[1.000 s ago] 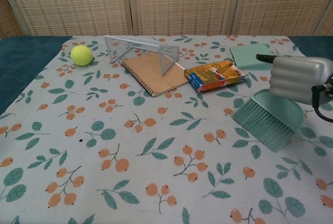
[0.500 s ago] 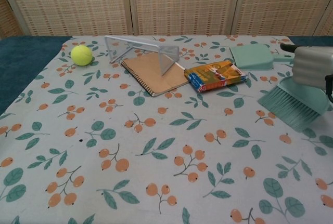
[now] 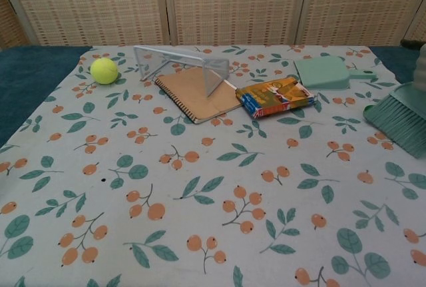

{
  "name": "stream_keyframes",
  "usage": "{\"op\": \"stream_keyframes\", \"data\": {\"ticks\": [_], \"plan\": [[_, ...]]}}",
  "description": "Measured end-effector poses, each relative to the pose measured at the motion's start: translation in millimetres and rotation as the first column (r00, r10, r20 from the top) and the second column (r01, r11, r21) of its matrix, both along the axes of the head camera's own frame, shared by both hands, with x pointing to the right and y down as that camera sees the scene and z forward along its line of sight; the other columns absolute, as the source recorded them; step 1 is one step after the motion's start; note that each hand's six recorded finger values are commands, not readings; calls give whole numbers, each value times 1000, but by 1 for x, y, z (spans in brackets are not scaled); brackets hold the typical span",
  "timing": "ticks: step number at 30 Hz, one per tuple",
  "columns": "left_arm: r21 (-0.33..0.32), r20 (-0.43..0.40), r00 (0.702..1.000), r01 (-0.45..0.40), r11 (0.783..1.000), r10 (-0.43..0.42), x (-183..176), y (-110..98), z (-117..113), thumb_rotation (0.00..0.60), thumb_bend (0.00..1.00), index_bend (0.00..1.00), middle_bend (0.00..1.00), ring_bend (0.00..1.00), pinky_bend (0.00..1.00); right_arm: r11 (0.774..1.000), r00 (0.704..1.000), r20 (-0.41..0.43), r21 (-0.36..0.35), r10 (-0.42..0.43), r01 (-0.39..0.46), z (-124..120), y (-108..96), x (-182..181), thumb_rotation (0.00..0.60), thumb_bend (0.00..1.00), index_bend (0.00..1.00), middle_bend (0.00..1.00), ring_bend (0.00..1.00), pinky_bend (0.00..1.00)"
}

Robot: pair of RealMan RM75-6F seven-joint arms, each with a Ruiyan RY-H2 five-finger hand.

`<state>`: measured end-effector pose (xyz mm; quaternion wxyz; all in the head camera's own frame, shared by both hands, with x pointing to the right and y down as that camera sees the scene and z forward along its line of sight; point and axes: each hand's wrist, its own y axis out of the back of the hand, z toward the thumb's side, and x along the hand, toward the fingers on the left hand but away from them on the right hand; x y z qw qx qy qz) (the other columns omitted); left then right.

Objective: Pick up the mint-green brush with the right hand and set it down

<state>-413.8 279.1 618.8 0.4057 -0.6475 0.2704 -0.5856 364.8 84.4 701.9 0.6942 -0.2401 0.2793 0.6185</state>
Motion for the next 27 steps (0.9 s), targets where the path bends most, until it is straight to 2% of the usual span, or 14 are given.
{"op": "stream_keyframes", "data": {"ticks": [2,4,5,7,8,11,12,15,18,21,23,26,27], "plan": [[-1,-3,1000,-1,1000,1,1,0,0,600,426,0,0,0,90,999,996,79,1,47,-47,-6,-1,-2,600,469,954,795,551,0],[0,-8,1000,-4,1000,4,2,1,-1,600,427,0,0,0,90,995,978,185,-4,97,-98,-16,-3,-6,600,469,954,795,552,0],[0,-11,1000,-6,1000,6,3,1,-1,600,427,0,0,0,90,993,965,234,-11,119,-120,-21,-3,-8,600,469,954,795,552,0],[2,-17,1000,-9,1000,9,4,1,-2,600,426,0,0,0,90,983,920,348,-45,181,-177,-32,-1,-13,600,469,954,795,551,0],[2,-19,1000,-9,1000,9,5,2,-2,600,426,0,0,0,90,978,894,395,-66,210,-200,-36,1,-17,600,469,954,795,551,0],[3,-24,1000,-7,1000,7,4,2,-4,600,426,0,0,0,90,955,789,538,-159,296,-249,-53,13,-34,600,469,954,795,551,0],[5,-26,1000,-6,1000,6,4,1,-5,600,426,0,0,0,89,946,746,583,-199,323,-255,-58,20,-43,600,469,954,795,551,0],[6,-31,999,-5,1000,6,4,1,-6,600,427,0,0,0,90,918,640,658,-293,397,-268,-66,40,-62,600,469,954,795,551,0],[5,-36,999,-4,1000,4,4,1,-7,600,426,0,0,0,90,895,583,680,-354,445,-270,-59,59,-75,600,469,954,795,551,0],[7,-41,999,0,1000,0,2,0,-8,600,426,0,0,0,90,879,550,688,-402,474,-255,-42,83,-93,600,469,954,795,552,0],[8,-43,999,1,1000,0,2,0,-9,600,426,0,0,0,90,874,540,689,-417,483,-249,-32,94,-100,600,469,954,795,552,0],[7,-43,999,4,1000,-3,0,0,-10,600,425,0,0,0,90,875,540,691,-416,480,-246,-13,109,-109,600,469,939,795,548,0],[7,-44,999,5,1000,-4,0,-1,-10,600,425,0,0,0,90,878,545,690,-408,475,-249,-6,113,-110,600,468,875,778,531,0]]}}
